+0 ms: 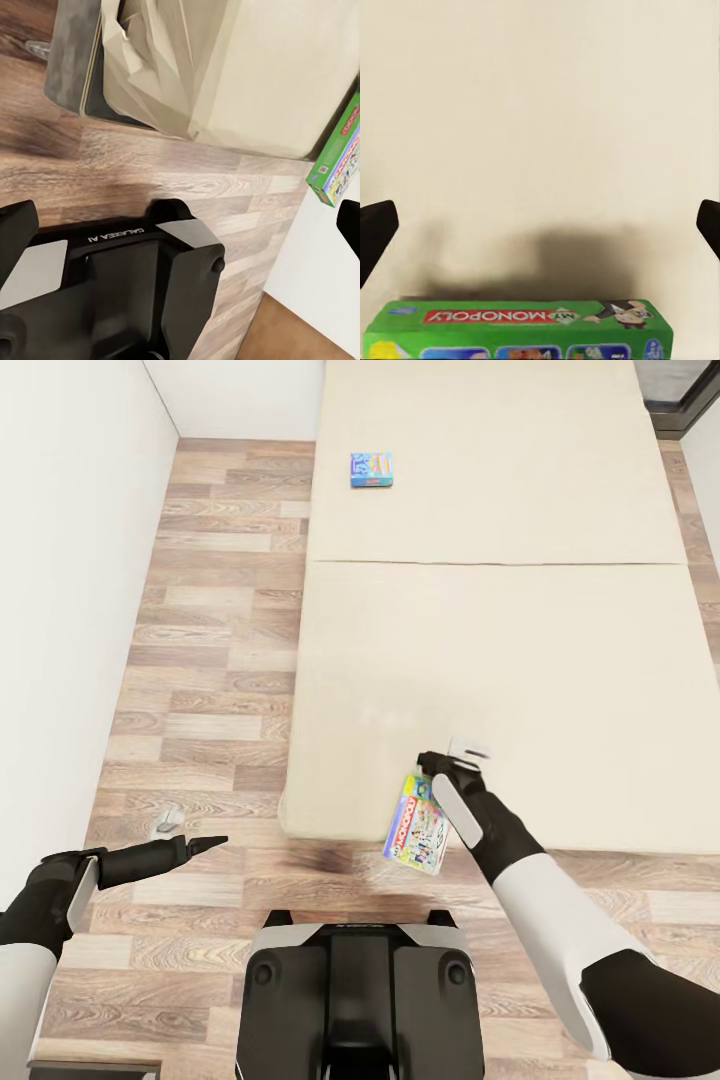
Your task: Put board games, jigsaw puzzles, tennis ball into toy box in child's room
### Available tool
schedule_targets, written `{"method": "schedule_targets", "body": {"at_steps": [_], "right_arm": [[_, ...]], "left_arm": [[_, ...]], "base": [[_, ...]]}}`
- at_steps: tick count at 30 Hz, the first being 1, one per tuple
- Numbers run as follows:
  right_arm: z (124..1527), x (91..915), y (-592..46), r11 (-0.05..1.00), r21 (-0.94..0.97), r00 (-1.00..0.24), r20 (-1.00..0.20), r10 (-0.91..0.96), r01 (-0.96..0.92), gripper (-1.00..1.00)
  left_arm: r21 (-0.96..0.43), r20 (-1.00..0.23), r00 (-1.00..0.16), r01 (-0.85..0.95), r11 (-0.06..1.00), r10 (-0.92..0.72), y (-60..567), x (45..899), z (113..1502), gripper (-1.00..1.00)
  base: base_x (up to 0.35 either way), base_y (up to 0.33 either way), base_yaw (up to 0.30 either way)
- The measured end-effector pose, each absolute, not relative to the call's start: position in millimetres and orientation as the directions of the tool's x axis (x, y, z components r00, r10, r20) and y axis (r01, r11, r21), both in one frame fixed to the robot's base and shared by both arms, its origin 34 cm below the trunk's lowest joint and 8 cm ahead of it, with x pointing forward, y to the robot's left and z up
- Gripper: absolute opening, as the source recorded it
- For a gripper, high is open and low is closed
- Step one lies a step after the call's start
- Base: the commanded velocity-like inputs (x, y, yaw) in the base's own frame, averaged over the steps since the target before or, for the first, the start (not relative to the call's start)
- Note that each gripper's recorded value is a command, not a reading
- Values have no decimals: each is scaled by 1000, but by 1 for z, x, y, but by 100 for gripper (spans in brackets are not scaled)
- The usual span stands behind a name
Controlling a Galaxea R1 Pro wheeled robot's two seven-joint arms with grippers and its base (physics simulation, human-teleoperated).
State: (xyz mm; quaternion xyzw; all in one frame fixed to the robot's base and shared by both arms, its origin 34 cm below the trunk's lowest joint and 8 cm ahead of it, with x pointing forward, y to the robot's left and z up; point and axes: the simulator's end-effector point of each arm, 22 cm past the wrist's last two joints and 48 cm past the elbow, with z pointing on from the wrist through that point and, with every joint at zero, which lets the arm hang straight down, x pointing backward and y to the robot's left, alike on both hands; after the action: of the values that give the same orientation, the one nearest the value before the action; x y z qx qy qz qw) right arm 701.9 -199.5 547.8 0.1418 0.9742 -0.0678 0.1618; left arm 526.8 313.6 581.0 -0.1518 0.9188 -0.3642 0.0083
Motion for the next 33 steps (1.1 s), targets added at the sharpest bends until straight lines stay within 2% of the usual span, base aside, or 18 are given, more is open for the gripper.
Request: {"method": "schedule_targets", "body": {"at_steps": [6,17,23,29,33], "right_arm": [[577,733,-190,954,-30,-879,-399,261,297,100],[613,746,-174,969,35,-881,-411,236,243,100],[641,750,-192,971,75,-872,-429,237,227,100],[647,690,-195,929,265,-881,-330,338,257,100],[649,649,-198,862,413,-879,-237,414,294,100]], "left_arm": [[-671,95,-954,-273,690,-285,314,527,581,100],[-671,94,-954,-271,690,-284,314,527,581,100],[-672,94,-954,-271,689,-284,314,527,581,100],[-672,93,-954,-271,689,-284,315,527,581,100],[-672,92,-954,-270,689,-284,316,527,582,100]], "base": [[0,0,0],[0,0,0],[0,0,0],[0,0,0],[0,0,0]]}}
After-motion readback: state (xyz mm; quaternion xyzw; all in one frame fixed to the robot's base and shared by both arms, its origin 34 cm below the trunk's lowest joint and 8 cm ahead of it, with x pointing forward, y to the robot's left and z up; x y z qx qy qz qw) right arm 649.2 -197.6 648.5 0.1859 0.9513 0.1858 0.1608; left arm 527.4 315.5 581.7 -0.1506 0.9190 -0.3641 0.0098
